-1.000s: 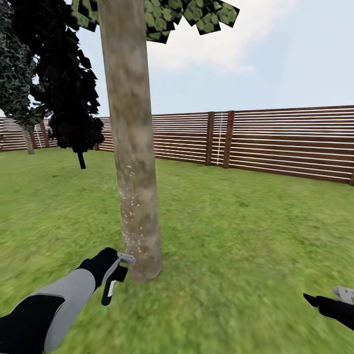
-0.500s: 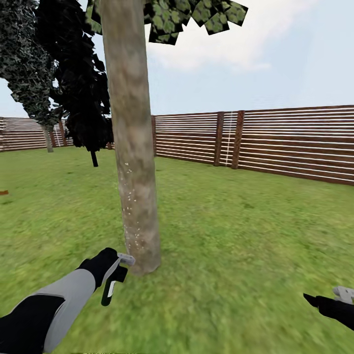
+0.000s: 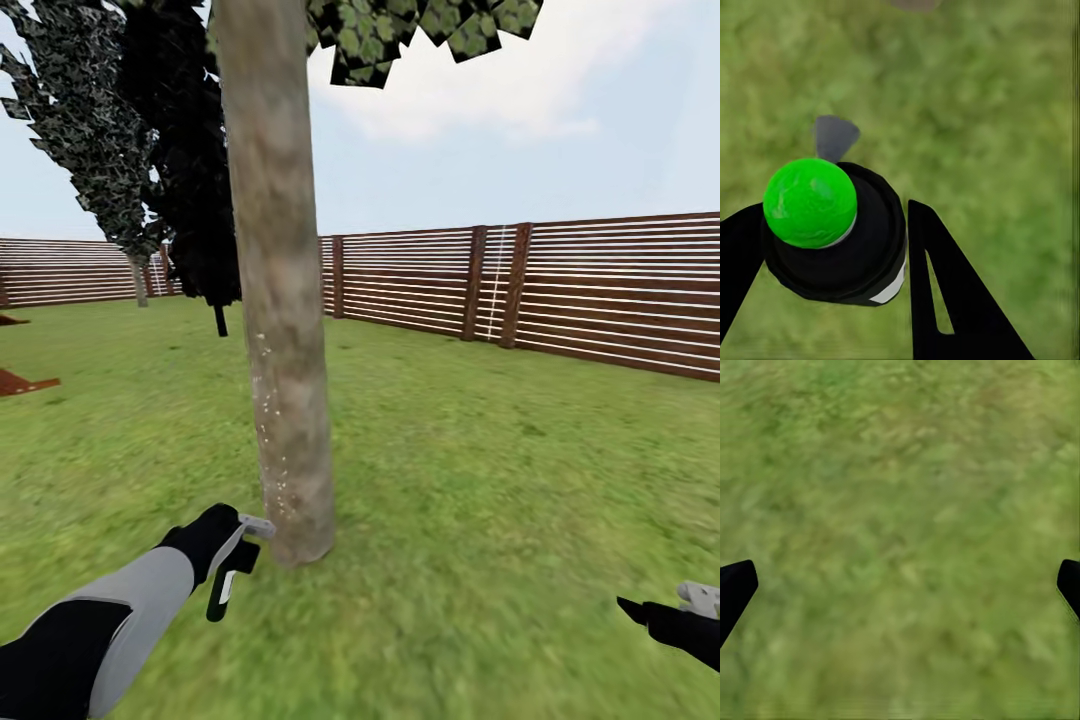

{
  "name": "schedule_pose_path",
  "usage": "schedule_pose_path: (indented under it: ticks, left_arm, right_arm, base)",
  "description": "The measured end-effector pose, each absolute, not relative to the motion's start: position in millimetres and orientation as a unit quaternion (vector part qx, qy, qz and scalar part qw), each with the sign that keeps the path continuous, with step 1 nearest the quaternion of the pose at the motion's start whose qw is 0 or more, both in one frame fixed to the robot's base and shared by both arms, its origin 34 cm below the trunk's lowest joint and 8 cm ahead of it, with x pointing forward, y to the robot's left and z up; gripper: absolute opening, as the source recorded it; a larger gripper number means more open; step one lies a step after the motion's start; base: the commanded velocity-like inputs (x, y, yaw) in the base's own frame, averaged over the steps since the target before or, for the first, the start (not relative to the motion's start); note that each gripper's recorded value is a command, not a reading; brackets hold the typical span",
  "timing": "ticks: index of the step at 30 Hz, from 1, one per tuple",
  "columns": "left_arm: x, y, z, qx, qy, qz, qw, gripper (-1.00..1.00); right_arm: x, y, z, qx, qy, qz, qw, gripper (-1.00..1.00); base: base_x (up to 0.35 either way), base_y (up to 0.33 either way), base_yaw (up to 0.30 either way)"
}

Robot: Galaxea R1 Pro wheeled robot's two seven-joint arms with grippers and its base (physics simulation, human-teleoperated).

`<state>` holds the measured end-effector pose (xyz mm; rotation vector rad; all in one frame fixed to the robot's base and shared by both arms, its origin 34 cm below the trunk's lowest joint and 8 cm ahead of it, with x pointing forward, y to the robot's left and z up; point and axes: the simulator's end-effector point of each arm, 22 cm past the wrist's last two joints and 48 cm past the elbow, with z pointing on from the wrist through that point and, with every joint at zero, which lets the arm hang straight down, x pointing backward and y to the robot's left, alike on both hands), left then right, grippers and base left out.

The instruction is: In the garden, pick up the pesticide atomizer on the floor and spray pesticide onto both trees until each tree trunk is fully covered.

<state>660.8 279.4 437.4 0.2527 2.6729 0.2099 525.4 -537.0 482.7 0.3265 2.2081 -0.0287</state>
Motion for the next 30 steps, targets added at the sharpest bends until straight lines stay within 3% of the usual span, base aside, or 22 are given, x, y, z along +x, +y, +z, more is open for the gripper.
schedule_pose_path:
  ticks: [16,30]
  left_arm:
    - [661.4,273.6,437.7,0.094,0.967,0.073,0.224,-1.0]
    - [661.4,273.5,437.7,0.094,0.967,0.073,0.224,-1.0]
  right_arm:
    - [525.4,-536.9,482.5,0.131,0.889,-0.011,0.439,1.0]
    - [525.4,-536.7,482.3,0.131,0.889,-0.011,0.439,1.0]
  base:
    - [0.061,-0.24,0.2]
    - [0.0,-0.318,0.025]
